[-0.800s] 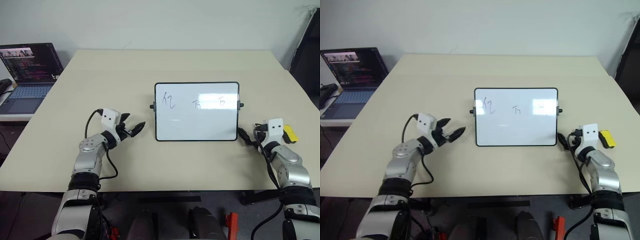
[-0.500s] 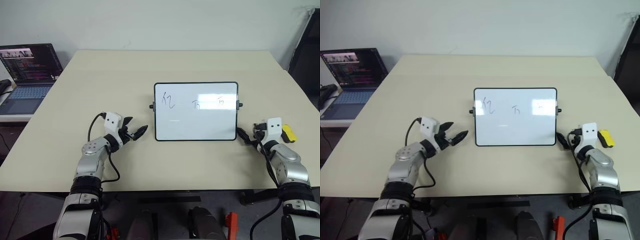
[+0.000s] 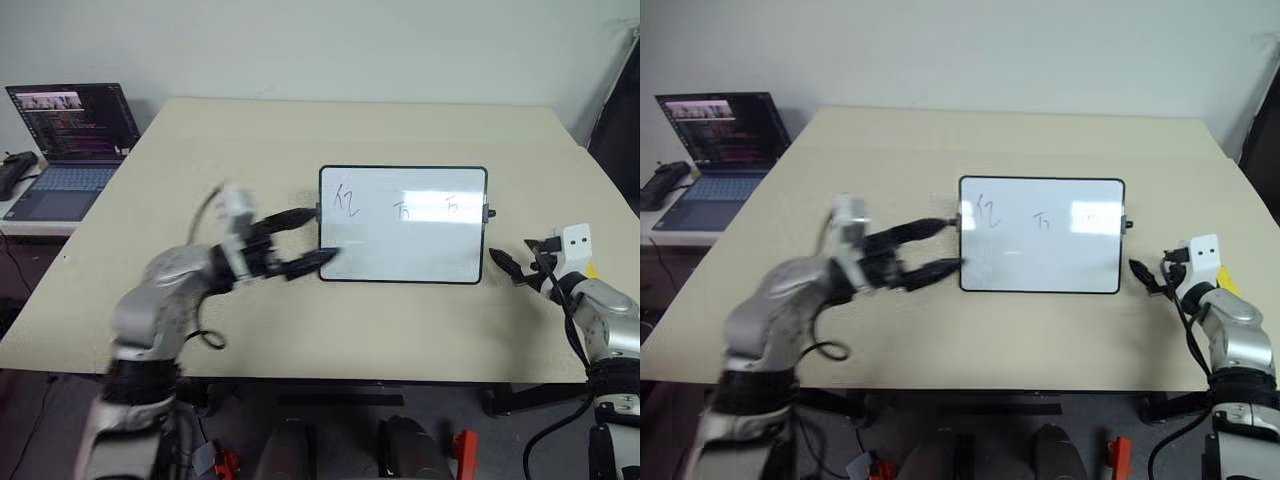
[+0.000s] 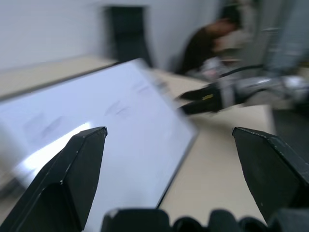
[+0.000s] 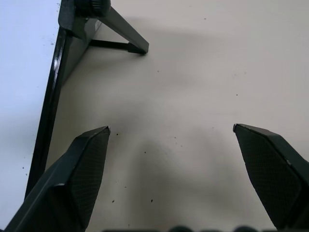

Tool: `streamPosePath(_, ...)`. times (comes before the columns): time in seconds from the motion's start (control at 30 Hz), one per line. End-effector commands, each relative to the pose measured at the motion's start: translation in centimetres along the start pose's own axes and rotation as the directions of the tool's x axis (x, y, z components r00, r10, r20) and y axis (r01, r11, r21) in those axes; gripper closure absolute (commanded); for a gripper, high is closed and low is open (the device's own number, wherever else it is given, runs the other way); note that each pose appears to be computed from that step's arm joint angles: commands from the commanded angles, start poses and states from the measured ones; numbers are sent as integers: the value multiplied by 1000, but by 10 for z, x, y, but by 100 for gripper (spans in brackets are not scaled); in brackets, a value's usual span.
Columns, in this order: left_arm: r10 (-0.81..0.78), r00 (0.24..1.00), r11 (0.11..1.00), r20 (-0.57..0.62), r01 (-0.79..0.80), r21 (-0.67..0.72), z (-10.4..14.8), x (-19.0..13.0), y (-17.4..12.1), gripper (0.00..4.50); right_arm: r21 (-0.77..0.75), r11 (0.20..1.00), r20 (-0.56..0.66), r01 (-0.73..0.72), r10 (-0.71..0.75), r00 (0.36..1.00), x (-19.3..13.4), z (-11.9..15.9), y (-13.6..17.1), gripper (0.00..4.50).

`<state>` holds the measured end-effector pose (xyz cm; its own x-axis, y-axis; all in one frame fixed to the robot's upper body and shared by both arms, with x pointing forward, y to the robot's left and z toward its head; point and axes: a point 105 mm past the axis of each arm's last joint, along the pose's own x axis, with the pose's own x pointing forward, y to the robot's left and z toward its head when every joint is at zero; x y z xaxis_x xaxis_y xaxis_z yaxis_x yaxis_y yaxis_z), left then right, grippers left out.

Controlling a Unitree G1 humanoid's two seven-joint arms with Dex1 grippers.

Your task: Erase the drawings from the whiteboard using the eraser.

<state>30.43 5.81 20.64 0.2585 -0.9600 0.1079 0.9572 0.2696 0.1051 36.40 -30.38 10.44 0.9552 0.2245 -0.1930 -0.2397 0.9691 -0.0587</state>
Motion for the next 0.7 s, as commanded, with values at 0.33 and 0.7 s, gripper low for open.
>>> streamPosePath(0.33, -175, 984, 984, 43, 176, -30, -32, 95, -35, 0, -4, 988, -21, 152, -152, 988, -37, 20, -71, 2)
streamPosePath(0.7, -219, 975, 975, 48, 221, -31, -33, 95, -46, 0, 18, 985, -99, 174, -171, 980, -38, 6, -87, 2)
